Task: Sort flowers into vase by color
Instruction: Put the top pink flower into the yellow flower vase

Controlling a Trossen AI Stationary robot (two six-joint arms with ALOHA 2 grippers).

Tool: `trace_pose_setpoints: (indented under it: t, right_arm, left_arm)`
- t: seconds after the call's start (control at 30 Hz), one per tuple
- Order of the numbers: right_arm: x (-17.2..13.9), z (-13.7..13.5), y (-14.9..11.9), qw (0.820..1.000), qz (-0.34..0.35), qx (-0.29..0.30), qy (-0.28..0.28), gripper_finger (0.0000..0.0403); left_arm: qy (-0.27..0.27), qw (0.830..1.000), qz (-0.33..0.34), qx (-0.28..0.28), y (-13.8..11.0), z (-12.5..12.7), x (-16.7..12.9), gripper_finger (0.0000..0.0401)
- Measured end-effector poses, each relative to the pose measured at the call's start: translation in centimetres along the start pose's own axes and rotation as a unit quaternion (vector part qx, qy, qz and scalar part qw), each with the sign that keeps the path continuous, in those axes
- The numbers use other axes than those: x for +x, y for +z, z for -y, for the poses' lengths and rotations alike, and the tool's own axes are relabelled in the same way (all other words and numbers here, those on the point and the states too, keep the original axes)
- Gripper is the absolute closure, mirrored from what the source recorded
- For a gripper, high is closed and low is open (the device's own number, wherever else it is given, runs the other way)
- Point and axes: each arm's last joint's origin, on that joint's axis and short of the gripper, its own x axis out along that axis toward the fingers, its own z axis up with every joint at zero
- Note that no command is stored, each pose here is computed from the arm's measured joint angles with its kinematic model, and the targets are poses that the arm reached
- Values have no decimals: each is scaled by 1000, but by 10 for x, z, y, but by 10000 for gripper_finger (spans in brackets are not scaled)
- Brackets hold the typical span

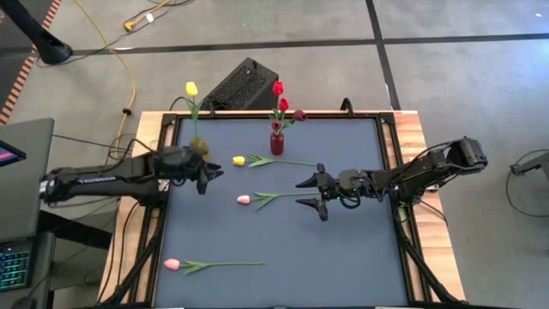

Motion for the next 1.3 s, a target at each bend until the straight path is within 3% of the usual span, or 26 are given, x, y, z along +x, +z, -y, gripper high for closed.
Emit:
trace_pose_setpoints:
  t: [0.13,0.37,0.6,0.9,1.07,1.3]
  right_arm:
    - [2,0,-3,1000,-8,7,-1,132]
    - [18,3,-34,995,-81,-52,-9,132]
    - [46,14,-57,985,-138,-100,-26,132]
    - [76,40,-75,978,-187,-58,-70,140]
    - [81,49,-78,969,-230,-36,-78,192]
    - [84,47,-75,964,-257,-34,-59,343]
  left_arm:
    - [-7,1000,3,28,-6,15,4,273]
    - [2,996,-13,88,-20,34,17,273]
    - [25,994,-36,103,-28,36,29,273]
    - [28,994,-42,101,-29,36,32,273]
    - [27,994,-43,102,-30,36,32,273]
    - [27,993,-43,103,-30,36,32,273]
